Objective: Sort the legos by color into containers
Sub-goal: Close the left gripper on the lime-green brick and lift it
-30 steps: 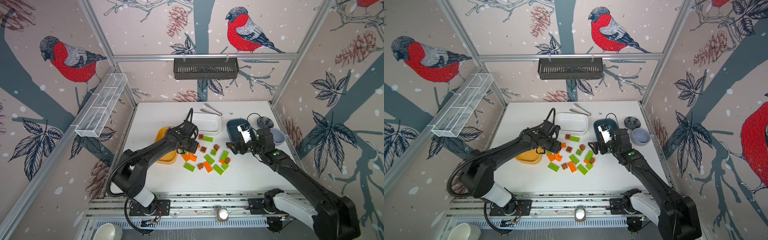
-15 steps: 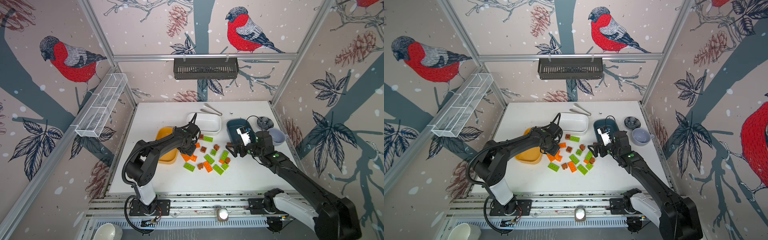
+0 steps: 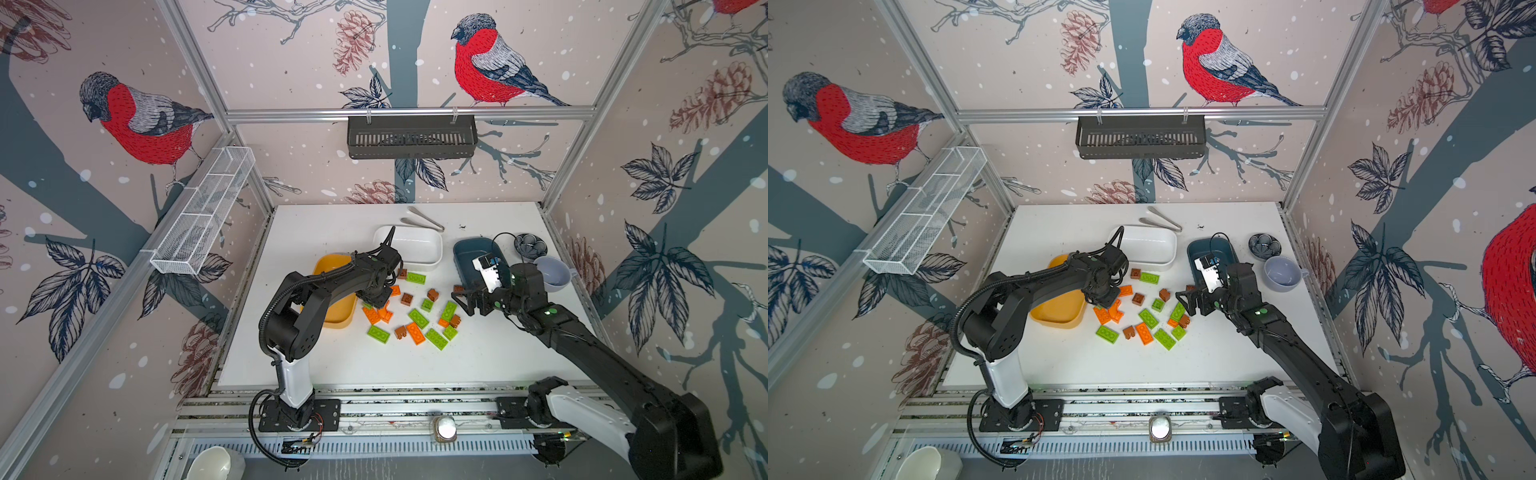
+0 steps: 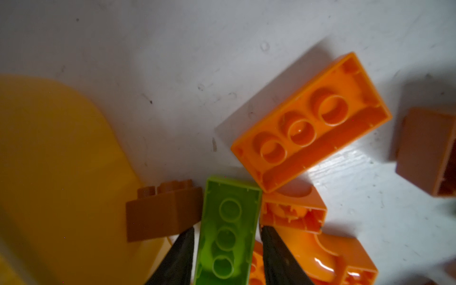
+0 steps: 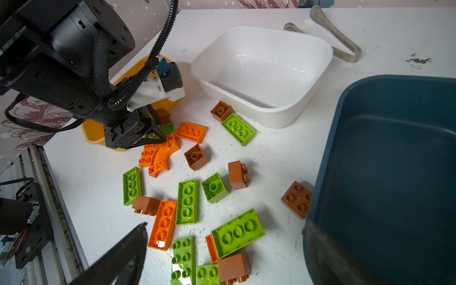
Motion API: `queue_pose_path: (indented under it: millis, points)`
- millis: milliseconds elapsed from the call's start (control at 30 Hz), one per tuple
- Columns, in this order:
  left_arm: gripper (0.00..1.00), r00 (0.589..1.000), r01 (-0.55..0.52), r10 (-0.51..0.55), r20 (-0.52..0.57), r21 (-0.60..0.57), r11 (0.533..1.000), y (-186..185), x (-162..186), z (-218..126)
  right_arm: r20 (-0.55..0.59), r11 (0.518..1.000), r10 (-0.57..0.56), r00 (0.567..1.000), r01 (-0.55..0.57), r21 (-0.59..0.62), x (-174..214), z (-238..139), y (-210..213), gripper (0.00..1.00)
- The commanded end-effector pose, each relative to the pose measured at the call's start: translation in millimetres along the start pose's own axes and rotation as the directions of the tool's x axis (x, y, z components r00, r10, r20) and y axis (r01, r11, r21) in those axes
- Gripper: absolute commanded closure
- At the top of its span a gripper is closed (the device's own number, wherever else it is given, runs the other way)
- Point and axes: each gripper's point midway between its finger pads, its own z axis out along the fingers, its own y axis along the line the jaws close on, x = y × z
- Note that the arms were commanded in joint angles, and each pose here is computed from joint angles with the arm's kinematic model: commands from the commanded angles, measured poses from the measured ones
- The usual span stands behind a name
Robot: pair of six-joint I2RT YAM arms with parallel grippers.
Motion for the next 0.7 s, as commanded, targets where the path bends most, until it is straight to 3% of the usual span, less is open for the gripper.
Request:
queue_pose_path:
  millis: [0,267,667]
  points:
    - [0.58,1.000,-0.013,0.013,-0.011,-0.007,1.000,2.0,0.2,-0.5,0.006,1.000,-0.001,1.000,0.001,-0.006,-1.7,0.6,0.9,0.01]
    - [0.63,0.999,-0.012,0.012,-0.038,-0.013,1.000,5.5,3.7,-0.9,-0.001,1.000,-0.001,1.000,0.001,-0.005,-0.4,2.4,-0.4,0.01]
    - [0.58,0.999,-0.011,0.009,-0.043,-0.050,0.999,14.6,-0.6,-22.2,-0.015,1.000,-0.002,1.000,0.002,-0.010,3.0,4.3,-0.3,0.01]
